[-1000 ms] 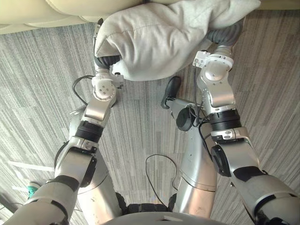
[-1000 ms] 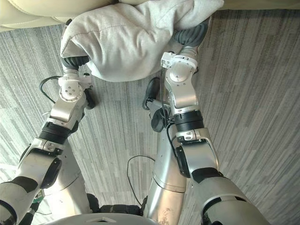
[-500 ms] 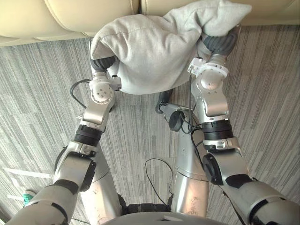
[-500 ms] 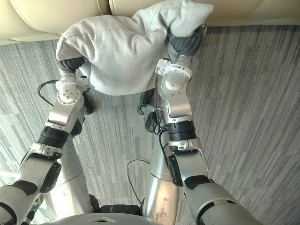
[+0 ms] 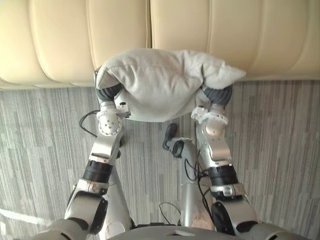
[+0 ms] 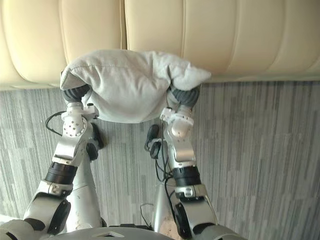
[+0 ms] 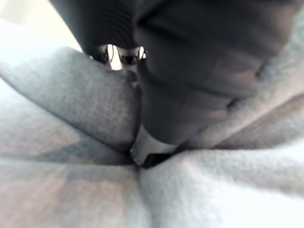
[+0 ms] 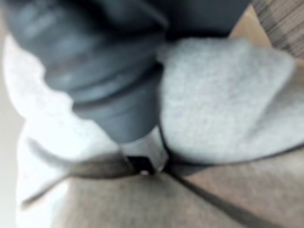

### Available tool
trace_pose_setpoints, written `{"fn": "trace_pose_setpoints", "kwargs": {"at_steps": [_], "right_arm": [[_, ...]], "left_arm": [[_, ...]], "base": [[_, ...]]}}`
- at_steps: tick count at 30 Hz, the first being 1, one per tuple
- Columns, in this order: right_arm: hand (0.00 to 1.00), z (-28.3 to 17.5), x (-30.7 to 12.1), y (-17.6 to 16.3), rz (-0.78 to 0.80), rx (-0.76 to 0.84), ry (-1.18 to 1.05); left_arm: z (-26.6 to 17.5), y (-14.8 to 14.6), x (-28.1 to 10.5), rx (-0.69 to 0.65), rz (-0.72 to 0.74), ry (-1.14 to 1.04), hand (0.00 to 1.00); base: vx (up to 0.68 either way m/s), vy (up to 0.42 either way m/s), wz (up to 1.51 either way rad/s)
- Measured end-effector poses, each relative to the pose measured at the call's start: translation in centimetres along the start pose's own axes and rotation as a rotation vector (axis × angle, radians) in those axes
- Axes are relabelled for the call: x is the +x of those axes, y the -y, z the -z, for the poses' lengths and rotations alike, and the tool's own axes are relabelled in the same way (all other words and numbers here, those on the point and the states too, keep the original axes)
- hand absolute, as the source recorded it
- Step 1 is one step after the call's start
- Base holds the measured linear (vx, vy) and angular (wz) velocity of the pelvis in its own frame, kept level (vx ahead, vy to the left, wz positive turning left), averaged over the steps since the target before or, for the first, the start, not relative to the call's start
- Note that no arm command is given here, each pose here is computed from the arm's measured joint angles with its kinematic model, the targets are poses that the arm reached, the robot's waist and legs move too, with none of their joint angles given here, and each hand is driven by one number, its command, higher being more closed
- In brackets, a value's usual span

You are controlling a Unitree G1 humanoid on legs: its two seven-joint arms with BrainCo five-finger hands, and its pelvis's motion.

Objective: Pick up cushions and gather them together orderly.

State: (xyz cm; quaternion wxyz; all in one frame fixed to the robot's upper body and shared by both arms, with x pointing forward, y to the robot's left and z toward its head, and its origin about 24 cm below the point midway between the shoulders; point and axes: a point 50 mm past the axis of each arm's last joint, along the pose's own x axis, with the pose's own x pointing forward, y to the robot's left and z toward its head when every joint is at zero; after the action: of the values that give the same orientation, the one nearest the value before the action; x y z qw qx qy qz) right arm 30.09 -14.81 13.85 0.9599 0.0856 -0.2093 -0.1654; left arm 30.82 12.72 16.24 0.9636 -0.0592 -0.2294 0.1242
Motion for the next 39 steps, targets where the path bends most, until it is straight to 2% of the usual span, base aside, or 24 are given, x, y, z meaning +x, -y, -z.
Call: {"fn": "trace_pose_setpoints", "kwargs": {"at_steps": [3, 9, 20, 32, 36, 39], "right_arm": [[1.0, 1.3, -2.2, 1.3, -0.021, -0.012, -0.061], [1.0, 3.0, -7.7, 3.6, -0.09, -0.064, -0.194], [1.0, 5.9, -9.6, 4.7, -0.191, -0.19, -0.34], [1.0, 7.6, -10.4, 5.8, -0.203, -0.246, -0.421], [1.0, 7.5, -9.5, 5.4, -0.212, -0.248, -0.395], [1.0, 7.5, -9.3, 6.4, -0.176, -0.267, -0.407]], "left_arm": [[0.8, -0.7, -1.8, 0.011, 0.013, -0.026, 1.0], [4.0, -4.2, -7.2, 0.091, 0.028, -0.193, 1.0], [7.3, -7.4, -11.5, 0.161, 0.034, -0.404, 1.0], [8.4, -8.5, -13.6, 0.174, 0.052, -0.5, 1.0], [8.0, -8.5, -12.2, 0.186, 0.059, -0.452, 1.0], [8.3, -7.5, -11.7, 0.185, 0.103, -0.451, 1.0]], "base": [[0.01, 0.028, 0.06], [0.16, 0.057, -0.1], [0.13, 0.049, -0.15], [-0.06, 0.084, -0.1], [0.13, -0.035, 0.31], [0.08, -0.088, 0.58]]}}
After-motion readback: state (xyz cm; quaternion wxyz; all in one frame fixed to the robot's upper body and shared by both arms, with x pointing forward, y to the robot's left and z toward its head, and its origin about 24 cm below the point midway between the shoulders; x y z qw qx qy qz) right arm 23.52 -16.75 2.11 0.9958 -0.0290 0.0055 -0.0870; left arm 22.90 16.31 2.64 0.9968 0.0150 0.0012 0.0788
